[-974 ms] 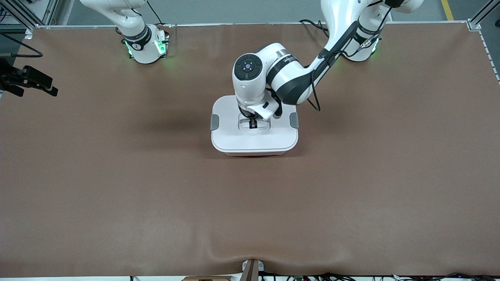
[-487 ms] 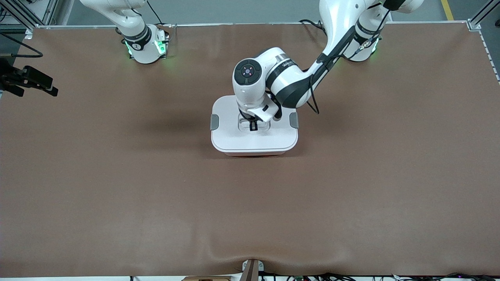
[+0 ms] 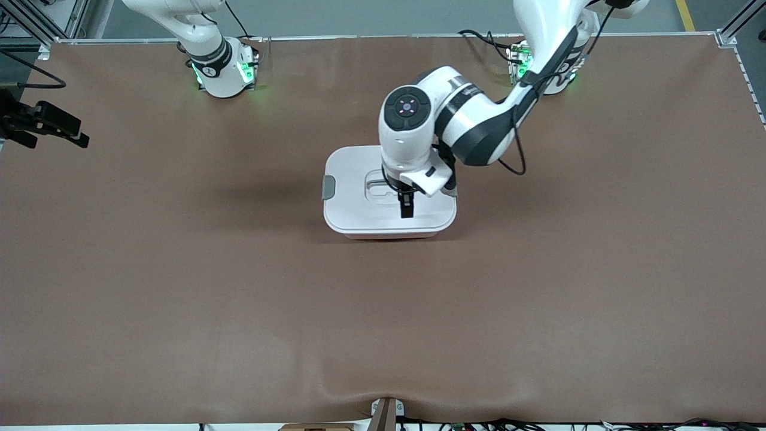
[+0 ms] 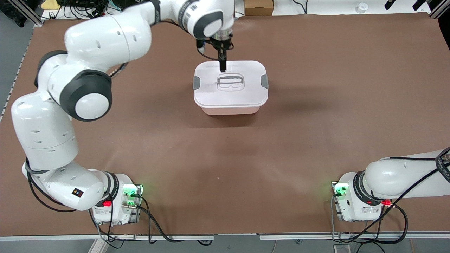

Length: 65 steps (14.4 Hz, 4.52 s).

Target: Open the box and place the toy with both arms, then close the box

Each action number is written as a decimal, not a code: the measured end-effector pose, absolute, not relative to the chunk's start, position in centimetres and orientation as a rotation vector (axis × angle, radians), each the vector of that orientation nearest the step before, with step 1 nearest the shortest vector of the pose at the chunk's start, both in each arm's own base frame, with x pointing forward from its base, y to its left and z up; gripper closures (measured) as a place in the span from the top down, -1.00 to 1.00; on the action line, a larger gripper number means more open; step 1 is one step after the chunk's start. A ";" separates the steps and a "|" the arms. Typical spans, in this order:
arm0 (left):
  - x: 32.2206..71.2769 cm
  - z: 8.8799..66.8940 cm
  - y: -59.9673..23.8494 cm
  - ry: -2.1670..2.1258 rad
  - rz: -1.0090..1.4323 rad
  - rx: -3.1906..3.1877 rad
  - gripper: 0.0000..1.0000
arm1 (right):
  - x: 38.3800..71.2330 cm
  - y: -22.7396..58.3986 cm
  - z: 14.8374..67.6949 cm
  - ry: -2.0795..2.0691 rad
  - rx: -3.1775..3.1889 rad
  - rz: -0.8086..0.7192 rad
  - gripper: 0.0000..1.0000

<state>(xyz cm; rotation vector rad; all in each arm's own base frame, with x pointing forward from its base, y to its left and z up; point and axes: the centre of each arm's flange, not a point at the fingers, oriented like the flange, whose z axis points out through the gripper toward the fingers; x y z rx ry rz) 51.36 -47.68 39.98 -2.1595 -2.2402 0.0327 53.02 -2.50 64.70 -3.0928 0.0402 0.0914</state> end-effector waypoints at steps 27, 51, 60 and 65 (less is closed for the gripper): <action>61.0 53.1 -22.7 -1.547 -0.018 -2.694 1.00 | 53.0 -2.5 64.7 0.040 -3.093 0.095 1.00; 56.3 64.5 -6.3 -0.238 0.052 -3.053 1.00 | 53.0 -2.8 64.7 0.048 -3.092 0.096 1.00; 52.2 66.0 -2.2 -0.174 0.138 -3.126 1.00 | 53.0 -2.8 64.7 0.048 -3.092 0.096 1.00; 52.0 65.8 -3.2 -0.144 0.147 -3.129 1.00 | 53.0 -2.8 64.7 0.048 -3.092 0.096 1.00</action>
